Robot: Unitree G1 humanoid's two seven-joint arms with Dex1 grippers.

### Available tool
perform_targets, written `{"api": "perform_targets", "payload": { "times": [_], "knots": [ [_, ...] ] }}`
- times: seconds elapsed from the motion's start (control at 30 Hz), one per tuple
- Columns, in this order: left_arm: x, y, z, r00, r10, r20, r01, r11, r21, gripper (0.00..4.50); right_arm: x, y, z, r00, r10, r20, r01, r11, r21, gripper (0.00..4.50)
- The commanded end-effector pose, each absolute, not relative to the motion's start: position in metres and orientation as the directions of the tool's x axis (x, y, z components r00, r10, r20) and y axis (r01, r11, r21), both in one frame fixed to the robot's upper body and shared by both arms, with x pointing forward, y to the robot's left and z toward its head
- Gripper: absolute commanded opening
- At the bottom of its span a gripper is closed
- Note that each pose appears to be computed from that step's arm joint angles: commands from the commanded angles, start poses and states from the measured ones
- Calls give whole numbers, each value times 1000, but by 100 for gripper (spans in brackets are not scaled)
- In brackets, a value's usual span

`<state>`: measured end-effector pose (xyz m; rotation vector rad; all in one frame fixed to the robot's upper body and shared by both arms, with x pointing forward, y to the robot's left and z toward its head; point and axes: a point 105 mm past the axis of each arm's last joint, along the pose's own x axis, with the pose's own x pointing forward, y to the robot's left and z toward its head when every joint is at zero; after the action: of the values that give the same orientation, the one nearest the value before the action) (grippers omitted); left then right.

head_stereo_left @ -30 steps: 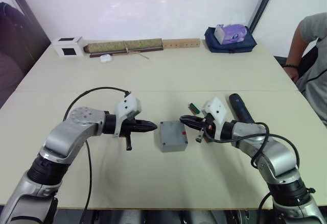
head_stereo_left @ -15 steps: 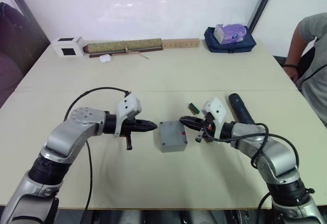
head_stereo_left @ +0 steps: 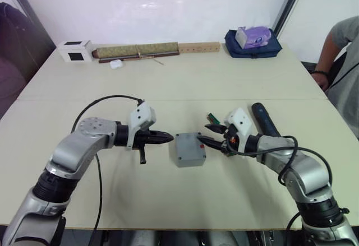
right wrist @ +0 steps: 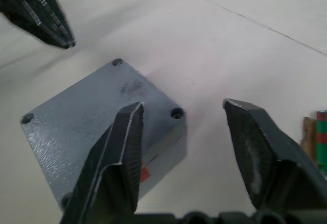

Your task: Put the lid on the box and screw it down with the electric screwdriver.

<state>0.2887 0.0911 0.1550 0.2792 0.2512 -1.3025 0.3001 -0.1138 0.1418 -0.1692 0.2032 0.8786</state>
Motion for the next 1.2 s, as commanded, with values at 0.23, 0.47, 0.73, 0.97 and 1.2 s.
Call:
{"api": "perform_targets", "payload": {
  "times": [0.23,0.47,0.73,0.97,1.2],
  "knots": [
    [284,60,188,87,-965,-248,987,50,152,0,323,-234,198,812,465,-352,-509,860,-39,298],
    [276,46,179,6,-941,-338,960,-89,264,0,317,-300,191,719,254,-646,-293,955,49,447],
    [276,36,184,-8,-955,-297,958,-93,272,0,312,-303,168,547,318,-774,-354,926,130,447],
    [273,33,190,10,-974,-225,970,-46,241,0,324,-297,150,468,354,-810,-384,907,174,447],
    [274,27,194,26,-988,-154,982,-4,190,0,338,-294,131,396,305,-866,-472,877,93,447]
  ]
}}
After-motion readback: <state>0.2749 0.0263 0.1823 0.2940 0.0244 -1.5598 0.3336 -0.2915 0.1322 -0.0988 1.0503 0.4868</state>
